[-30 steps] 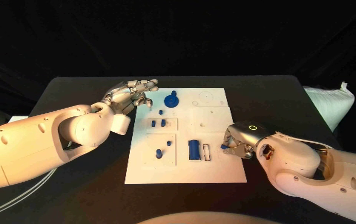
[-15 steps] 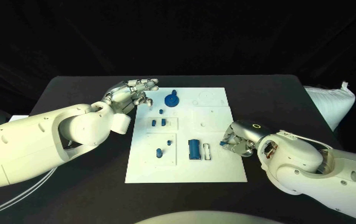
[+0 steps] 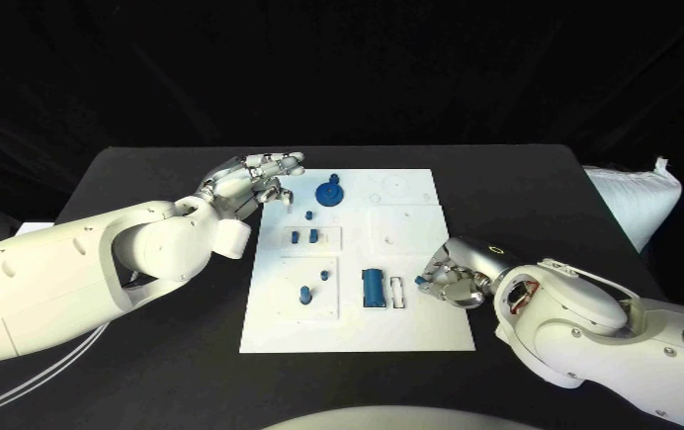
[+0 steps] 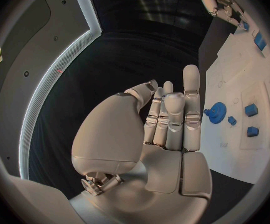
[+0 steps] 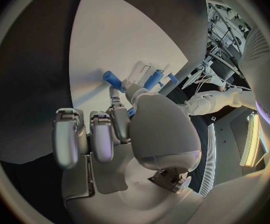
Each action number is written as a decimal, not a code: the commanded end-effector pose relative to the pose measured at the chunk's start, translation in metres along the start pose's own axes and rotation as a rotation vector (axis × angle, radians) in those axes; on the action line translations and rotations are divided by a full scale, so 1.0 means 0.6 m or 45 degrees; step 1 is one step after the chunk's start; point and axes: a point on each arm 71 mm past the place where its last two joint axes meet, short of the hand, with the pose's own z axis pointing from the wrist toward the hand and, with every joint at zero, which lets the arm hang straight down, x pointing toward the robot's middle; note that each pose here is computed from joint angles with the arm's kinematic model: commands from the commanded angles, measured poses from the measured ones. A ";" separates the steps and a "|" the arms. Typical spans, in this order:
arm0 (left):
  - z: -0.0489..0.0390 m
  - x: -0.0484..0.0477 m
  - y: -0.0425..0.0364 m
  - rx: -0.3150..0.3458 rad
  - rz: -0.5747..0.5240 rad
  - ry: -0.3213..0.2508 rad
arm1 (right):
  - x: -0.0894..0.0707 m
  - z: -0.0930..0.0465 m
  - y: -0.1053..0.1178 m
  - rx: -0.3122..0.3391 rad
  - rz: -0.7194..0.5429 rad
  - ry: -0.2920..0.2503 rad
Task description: Assemble the parts on the task board
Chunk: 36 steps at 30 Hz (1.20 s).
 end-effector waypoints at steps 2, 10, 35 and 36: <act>0.000 0.005 -0.001 0.009 -0.004 0.028 | -0.002 -0.001 0.002 0.050 0.144 -0.021; 0.000 0.005 -0.001 0.007 -0.005 0.031 | 0.002 0.003 0.014 0.049 0.212 -0.026; 0.001 0.008 0.001 -0.003 -0.006 0.036 | 0.029 0.018 0.036 0.043 0.208 0.108; 0.001 0.007 0.001 -0.003 -0.006 0.035 | 0.029 0.018 0.036 0.044 0.205 0.112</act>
